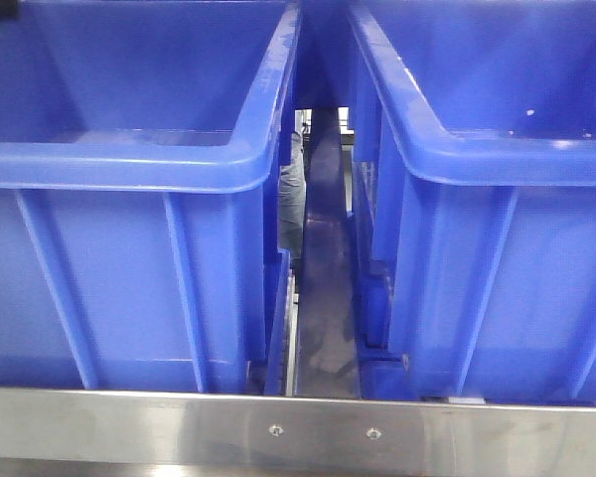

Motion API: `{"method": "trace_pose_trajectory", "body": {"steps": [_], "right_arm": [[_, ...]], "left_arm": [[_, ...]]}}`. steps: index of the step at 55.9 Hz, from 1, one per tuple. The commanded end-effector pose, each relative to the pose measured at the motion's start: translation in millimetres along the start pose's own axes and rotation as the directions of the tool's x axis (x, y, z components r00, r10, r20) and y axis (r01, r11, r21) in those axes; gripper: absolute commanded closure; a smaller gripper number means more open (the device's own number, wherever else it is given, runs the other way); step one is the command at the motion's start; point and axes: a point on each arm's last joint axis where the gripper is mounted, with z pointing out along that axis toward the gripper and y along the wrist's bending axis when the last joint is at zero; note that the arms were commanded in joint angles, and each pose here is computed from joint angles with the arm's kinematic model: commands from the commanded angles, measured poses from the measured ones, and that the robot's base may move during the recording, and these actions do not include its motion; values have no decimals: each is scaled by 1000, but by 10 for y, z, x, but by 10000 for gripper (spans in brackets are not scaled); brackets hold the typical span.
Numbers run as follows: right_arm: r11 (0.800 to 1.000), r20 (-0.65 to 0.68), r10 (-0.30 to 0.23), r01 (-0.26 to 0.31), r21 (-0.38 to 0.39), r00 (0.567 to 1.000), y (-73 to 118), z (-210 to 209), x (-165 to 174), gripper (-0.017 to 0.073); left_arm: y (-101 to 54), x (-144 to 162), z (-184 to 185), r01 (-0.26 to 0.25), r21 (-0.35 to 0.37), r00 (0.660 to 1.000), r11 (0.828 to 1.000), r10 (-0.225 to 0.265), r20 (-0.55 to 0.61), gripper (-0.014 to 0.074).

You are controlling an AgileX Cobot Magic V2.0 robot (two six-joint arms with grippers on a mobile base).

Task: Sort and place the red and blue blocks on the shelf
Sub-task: 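Lower the blue cube and red cube into two blue bins, then open both grippers to release the cubes into the bins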

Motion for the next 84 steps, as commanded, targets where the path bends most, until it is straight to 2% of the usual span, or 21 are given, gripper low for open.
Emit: {"method": "trace_pose_trajectory", "body": {"steps": [1, 9, 14, 19, 23, 26, 34, 46, 53, 59, 63, 68, 75, 78, 84], "right_arm": [[1000, 148, -16, 16, -1, 989, 11, -69, -238, 157], [1000, 149, -15, 15, -1, 989, 11, -69, -239, 145], [1000, 149, -15, 15, -1, 989, 11, -69, -239, 74], [1000, 147, -15, 15, -1, 989, 11, -69, -237, -83], [1000, 142, -15, 15, -1, 990, 11, -68, -233, -62], [1000, 135, -15, 15, -1, 991, 11, -67, -227, -61], [1000, 93, -15, 15, -2, 996, 10, -63, -189, -56], [1000, 99, -10, 10, -4, 995, 14, -94, -199, -54], [1000, 136, 11, -9, -12, 991, 20, -228, -243, -54], [1000, 187, 11, -8, -16, 982, 24, -426, -294, -42], [1000, 227, 7, -3, -17, 974, 26, -553, -326, 41], [1000, 274, -28, 30, -5, 961, 24, -694, -358, 197], [993, 298, -114, 109, 36, 948, 10, -881, -346, 526], [993, 304, -119, 112, 40, 945, 7, -954, -315, 487], [993, 323, -118, 111, 42, 939, 2, -1081, -216, 511]], "left_arm": [[-21, -250, -75, 12, 1, 988, 1000, -12, 153, 284], [-21, -250, -75, 12, 1, 988, 1000, -12, 153, 282], [-21, -250, -75, 12, 1, 988, 1000, -12, 153, 247], [-20, -254, -75, 12, 1, 988, 1000, -12, 157, 86], [-20, -258, -76, 12, 0, 987, 1000, -12, 162, -71], [-20, -258, -76, 12, 0, 987, 1000, -12, 162, -128], [-22, -244, -74, 12, 2, 989, 1000, -12, 147, -68], [-24, -271, -124, 12, 4, 986, 1000, -12, 164, 25], [-37, -308, -264, 10, 14, 985, 1000, -12, 174, 186], [-53, -338, -446, 7, 27, 984, 1000, -12, 177, 387], [-65, -350, -593, -2, 36, 984, 999, -4, 176, 524], [-72, -330, -730, -42, 36, 988, 998, 36, 151, 505], [-79, -255, -916, -62, 45, 994, 997, 58, 96, 513], [-78, -226, -1005, -63, 47, 992, 997, 58, 113, 513], [-65, -156, -1182, -52, 44, 979, 998, 42, 201, 514]]}}
